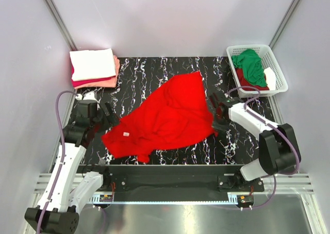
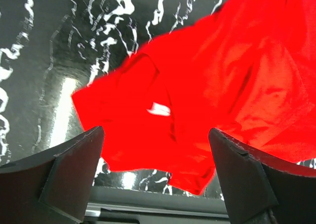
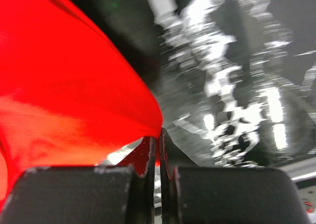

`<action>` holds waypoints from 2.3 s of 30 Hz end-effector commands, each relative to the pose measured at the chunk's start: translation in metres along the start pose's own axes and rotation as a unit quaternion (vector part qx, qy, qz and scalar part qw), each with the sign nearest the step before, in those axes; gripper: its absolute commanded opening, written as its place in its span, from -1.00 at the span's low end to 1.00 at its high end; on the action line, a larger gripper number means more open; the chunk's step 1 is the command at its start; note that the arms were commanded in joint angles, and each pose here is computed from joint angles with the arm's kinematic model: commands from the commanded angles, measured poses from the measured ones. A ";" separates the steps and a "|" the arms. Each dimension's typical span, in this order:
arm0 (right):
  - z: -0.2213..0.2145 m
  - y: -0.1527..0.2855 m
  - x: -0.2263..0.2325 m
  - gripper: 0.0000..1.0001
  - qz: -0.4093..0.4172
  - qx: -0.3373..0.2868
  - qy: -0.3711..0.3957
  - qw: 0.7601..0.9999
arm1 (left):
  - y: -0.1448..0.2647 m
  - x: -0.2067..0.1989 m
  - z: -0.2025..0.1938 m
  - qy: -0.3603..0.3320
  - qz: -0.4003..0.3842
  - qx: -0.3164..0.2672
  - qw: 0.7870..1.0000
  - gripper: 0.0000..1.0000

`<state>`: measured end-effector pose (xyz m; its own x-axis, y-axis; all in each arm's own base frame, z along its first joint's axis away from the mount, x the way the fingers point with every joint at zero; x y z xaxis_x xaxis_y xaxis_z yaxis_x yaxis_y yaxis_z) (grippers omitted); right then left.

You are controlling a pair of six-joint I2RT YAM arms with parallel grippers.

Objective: Fold and stack the t-shirts
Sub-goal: Flatten the tshirt out

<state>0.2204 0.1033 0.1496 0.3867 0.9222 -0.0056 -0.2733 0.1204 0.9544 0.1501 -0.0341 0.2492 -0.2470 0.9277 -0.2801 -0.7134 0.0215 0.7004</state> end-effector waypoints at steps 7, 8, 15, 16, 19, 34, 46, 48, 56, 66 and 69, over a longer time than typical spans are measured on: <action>0.030 -0.007 -0.044 -1.00 0.010 -0.016 -0.057 0.998 | -0.009 -0.028 -0.031 0.036 -0.065 0.079 0.994 0.71; 0.030 -0.008 -0.044 -1.00 0.012 -0.012 -0.056 0.998 | -0.010 -0.029 -0.039 0.035 -0.068 0.086 0.993 0.68; 0.024 -0.012 -0.039 -1.00 0.048 0.010 -0.056 0.997 | -0.013 -0.036 -0.098 0.008 -0.072 0.144 0.987 0.31; 0.023 -0.013 -0.038 -1.00 0.056 0.014 -0.058 0.997 | -0.012 -0.039 -0.107 0.005 -0.078 0.155 0.985 0.25; 0.021 -0.015 -0.036 -1.00 0.069 0.023 -0.057 0.996 | -0.020 -0.034 -0.131 0.012 -0.071 0.180 0.981 0.00; 0.018 -0.013 -0.036 -1.00 0.078 0.026 -0.051 0.995 | -0.043 -0.018 -0.156 0.008 0.021 0.182 0.983 0.52; 0.019 -0.013 -0.036 -1.00 0.077 0.027 -0.046 0.996 | -0.039 -0.044 -0.121 -0.044 0.033 0.129 0.990 -0.90; 0.020 -0.013 -0.036 -1.00 0.078 0.025 -0.046 0.996 | -0.020 -0.060 -0.094 -0.052 0.022 0.107 0.993 -1.00; 0.022 -0.020 -0.032 -1.00 0.088 0.034 -0.042 0.995 | -0.034 -0.090 -0.024 -0.088 -0.020 0.128 0.988 -0.70; 0.018 -0.014 -0.032 -1.00 0.106 0.040 -0.038 0.993 | -0.121 -0.119 -0.018 -0.111 0.005 0.213 0.971 0.54; 0.018 -0.011 -0.032 -1.00 0.114 0.034 -0.045 0.992 | -0.093 -0.113 -0.014 -0.096 0.009 0.179 0.979 0.97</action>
<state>0.2279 0.0657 0.1357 0.4187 0.8868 0.1955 -0.2584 -0.0900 0.9618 0.2492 -0.1503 0.1589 -0.1165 0.9888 -0.0937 -0.2710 0.0591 0.9608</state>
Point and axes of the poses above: each gripper's point midway between its finger pads, its own y axis back along the fingers, its own x axis along the line the jaws close on, z = x × y, the point moved 10 cm from there along y, back along the fingers
